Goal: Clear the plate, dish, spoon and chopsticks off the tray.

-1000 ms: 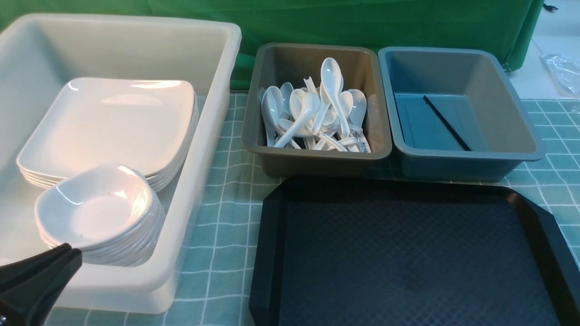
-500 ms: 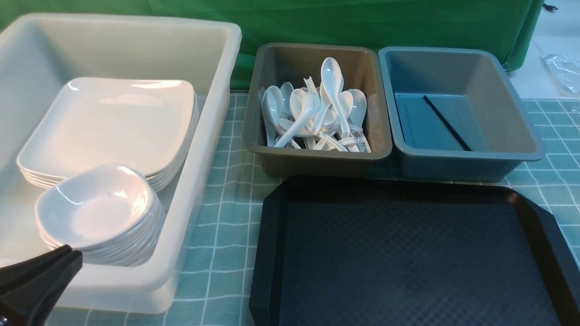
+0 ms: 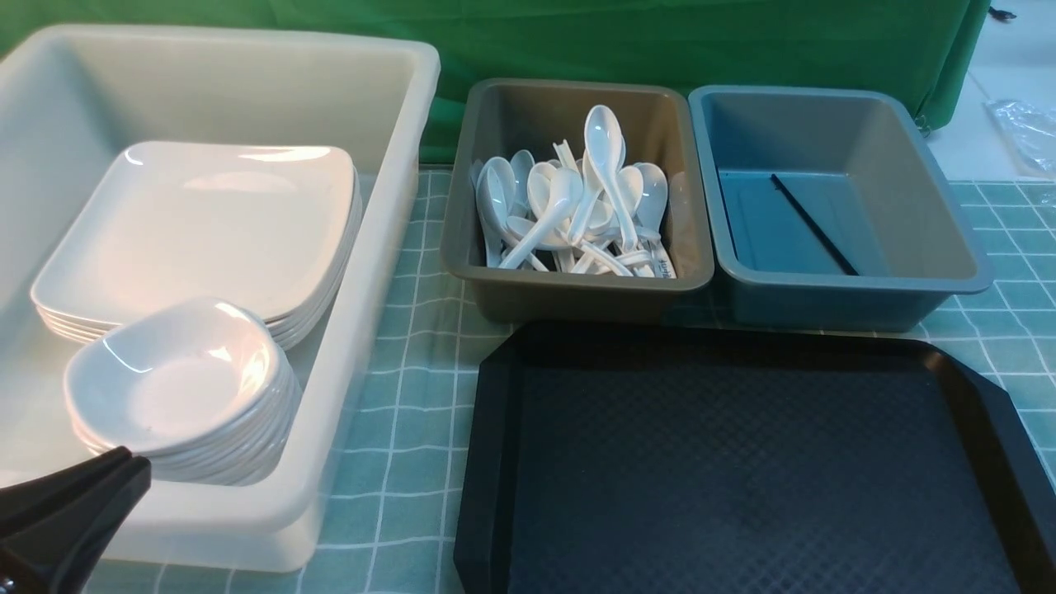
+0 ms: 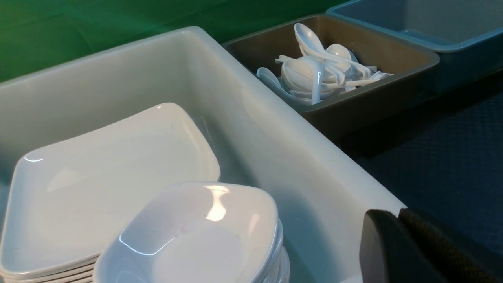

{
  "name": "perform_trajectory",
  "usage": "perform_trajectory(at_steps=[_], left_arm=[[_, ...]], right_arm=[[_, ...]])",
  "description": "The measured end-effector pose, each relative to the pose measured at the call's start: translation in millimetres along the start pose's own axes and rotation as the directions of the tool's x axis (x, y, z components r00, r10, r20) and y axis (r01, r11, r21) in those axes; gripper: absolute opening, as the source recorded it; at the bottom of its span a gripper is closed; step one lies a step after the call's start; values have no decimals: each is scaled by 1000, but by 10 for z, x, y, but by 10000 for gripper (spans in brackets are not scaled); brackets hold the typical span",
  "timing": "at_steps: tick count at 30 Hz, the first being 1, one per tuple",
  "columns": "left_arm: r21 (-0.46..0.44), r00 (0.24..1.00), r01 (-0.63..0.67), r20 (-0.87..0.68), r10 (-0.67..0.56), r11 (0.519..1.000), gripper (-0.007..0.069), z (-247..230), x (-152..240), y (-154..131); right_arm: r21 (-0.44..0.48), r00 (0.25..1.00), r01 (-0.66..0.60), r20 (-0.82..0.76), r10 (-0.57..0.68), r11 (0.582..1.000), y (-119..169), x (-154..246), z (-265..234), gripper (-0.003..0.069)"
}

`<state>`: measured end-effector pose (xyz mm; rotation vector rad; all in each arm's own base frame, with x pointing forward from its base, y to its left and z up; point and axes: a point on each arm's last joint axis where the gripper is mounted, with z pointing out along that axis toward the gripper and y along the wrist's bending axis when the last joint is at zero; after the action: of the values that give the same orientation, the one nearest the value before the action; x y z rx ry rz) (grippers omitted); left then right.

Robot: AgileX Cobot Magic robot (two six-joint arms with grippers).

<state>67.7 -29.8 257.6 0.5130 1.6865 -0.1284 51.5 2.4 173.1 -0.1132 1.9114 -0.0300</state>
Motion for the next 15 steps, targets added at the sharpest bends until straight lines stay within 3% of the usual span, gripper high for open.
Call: perform_trajectory(at_steps=[5, 9, 12, 15], left_arm=[[-28, 1000, -19, 13, 19, 999, 17, 4, 0, 23], [-172, 995, 92, 51, -84, 981, 15, -4, 76, 121], [-316, 982, 189, 86, -171, 929, 15, -77, 260, 169], [-396, 974, 227, 83, -212, 890, 15, -114, 535, 133]], right_arm=[[0, 1000, 0, 0, 0, 1000, 0, 0, 0, 56], [0, 1000, 0, -1, 0, 1000, 0, 1, 0, 64], [0, 1000, 0, -1, 0, 1000, 0, 1, 0, 66], [0, 1000, -1, -1, 1, 1000, 0, 1, 0, 70]])
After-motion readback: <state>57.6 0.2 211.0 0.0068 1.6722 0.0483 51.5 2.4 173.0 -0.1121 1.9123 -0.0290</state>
